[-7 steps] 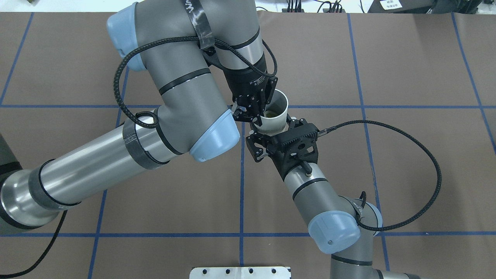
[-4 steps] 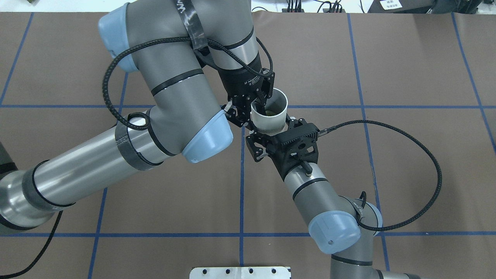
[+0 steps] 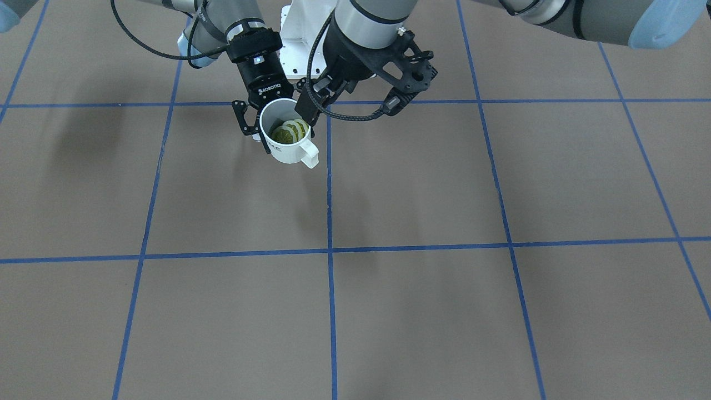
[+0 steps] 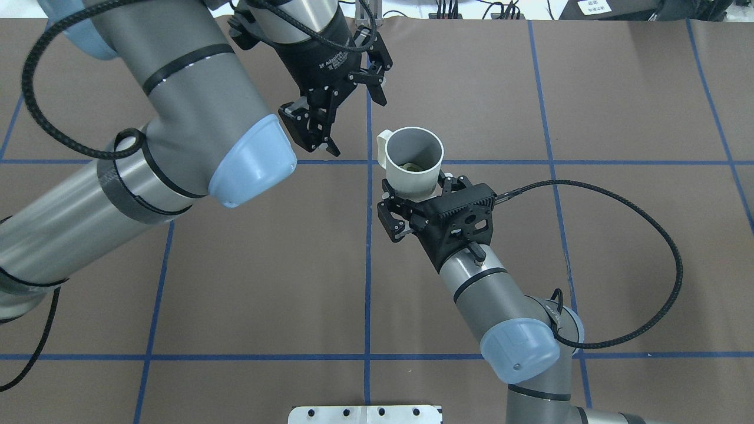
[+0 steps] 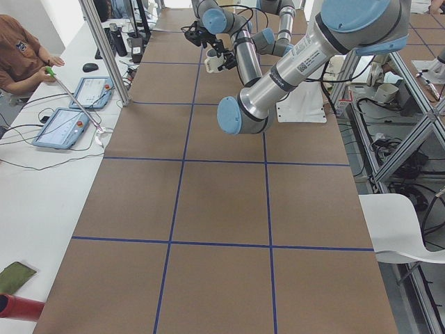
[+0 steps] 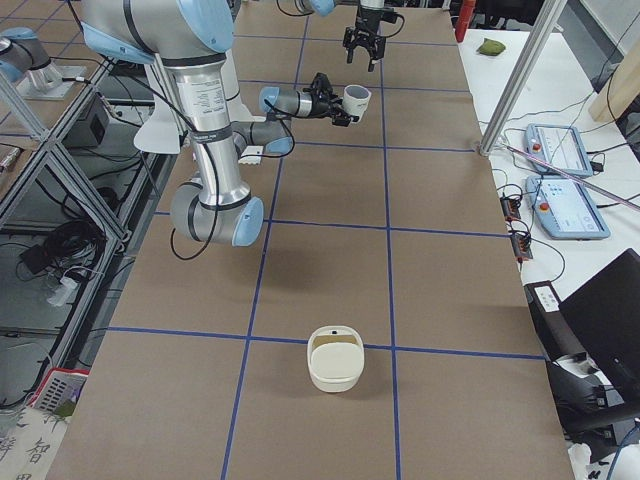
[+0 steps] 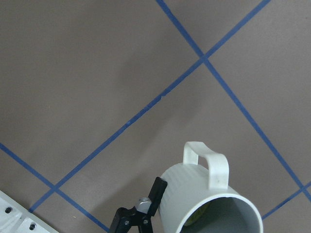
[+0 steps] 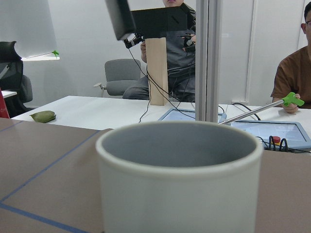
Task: Left arm hands cup to right arm to dump lemon
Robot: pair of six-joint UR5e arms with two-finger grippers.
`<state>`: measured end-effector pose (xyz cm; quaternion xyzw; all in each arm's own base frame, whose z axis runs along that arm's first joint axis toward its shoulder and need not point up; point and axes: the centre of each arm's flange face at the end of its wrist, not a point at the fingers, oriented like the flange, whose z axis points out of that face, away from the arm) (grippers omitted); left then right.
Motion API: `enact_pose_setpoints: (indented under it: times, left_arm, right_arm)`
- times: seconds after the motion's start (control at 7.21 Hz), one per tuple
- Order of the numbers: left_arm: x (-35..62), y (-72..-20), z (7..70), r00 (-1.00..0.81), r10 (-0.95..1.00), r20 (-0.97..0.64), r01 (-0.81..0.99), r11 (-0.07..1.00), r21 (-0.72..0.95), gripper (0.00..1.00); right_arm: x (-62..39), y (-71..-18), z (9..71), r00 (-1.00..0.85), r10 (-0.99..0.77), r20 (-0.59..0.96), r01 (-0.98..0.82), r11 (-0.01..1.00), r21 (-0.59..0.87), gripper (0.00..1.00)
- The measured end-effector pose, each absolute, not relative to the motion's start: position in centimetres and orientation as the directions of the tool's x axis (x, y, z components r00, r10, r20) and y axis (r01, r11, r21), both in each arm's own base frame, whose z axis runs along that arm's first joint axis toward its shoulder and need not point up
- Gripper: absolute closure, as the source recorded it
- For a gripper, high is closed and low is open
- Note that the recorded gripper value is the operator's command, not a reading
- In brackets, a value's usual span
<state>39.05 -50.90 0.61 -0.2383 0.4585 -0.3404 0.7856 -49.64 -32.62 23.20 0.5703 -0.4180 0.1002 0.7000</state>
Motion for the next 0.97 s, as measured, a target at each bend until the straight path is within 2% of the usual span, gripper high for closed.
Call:
enact_pose_setpoints:
  times: [0.28, 0.56, 0.69, 0.97]
  left_arm:
    - [37.7, -52.3, 1.4, 0.327, -0.763, -0.558, 0.353, 0.646, -0.677, 0.00]
    - [37.9, -52.8, 2.1, 0.328, -0.763, -0.557, 0.372, 0.647, -0.666, 0.00]
    - [38.2, -52.8, 2.7, 0.337, -0.758, -0.559, 0.373, 0.652, -0.660, 0.00]
    - [38.4, -52.9, 3.3, 0.344, -0.754, -0.560, 0.375, 0.657, -0.655, 0.00]
  right_arm:
    - [-47.4, -34.8, 25.0, 0.651, -0.304, 0.696, -0.626, 0.303, 0.718, 0.43]
    - [-43.6, -36.7, 28.9, 0.699, -0.260, 0.667, -0.601, 0.292, 0.744, 0.36]
    - [-41.7, -37.5, 30.9, 0.721, -0.243, 0.649, -0.582, 0.296, 0.757, 0.39]
    - [-38.3, -38.4, 34.0, 0.746, -0.212, 0.632, -0.567, 0.295, 0.769, 0.50]
